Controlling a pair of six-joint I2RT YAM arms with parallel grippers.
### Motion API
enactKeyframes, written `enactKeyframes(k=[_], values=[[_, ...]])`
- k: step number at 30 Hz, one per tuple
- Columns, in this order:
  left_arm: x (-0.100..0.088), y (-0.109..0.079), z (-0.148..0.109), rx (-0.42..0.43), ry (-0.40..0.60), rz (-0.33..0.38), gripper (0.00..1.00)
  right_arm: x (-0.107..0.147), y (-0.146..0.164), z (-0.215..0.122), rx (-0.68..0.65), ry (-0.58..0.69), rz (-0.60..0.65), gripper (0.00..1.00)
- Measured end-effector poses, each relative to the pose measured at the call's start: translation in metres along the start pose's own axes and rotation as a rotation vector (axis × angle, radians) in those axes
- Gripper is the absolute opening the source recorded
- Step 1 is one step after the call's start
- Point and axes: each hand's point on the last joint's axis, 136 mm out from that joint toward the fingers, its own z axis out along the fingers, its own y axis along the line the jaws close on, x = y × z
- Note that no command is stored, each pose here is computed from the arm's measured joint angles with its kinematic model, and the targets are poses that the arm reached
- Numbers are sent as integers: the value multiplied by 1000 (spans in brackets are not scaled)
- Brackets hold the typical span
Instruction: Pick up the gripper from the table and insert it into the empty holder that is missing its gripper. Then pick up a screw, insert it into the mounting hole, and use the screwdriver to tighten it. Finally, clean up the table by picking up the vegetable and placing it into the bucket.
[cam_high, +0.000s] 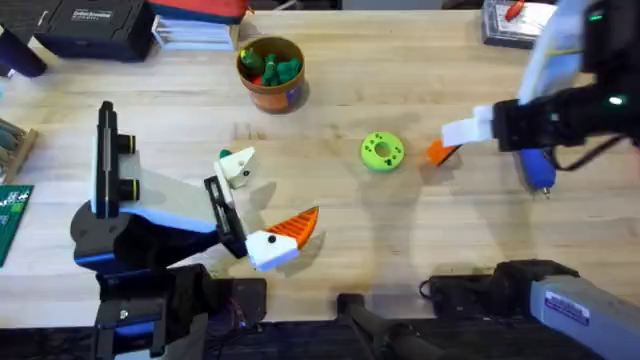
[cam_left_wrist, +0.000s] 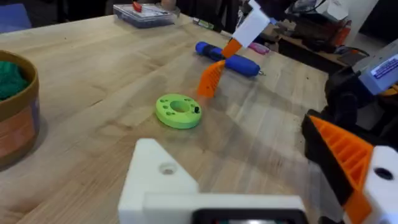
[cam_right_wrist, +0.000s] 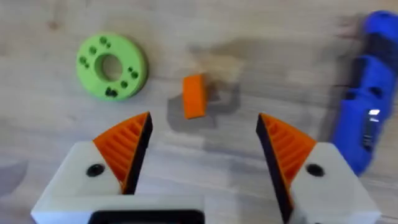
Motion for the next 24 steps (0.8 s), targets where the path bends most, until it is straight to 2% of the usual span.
enactKeyframes(k=[6,15,16,17,18,19,22,24], values=[[0,0,0,0,0,0,986,6,14,33,-56,119,-77,980],[0,0,0,0,0,0,986,7,7,55,-20,180,-101,695],[0,0,0,0,0,0,986,8,6,56,-20,185,-103,650],[0,0,0,0,0,0,986,9,6,58,-20,190,-104,558],[0,0,0,0,0,0,986,10,6,60,-22,201,-105,224],[0,0,0,0,0,0,986,10,6,61,-20,201,-105,141],[0,0,0,0,0,0,986,8,6,60,-19,196,-106,24],[0,0,0,0,0,0,986,8,6,57,-19,192,-107,17]])
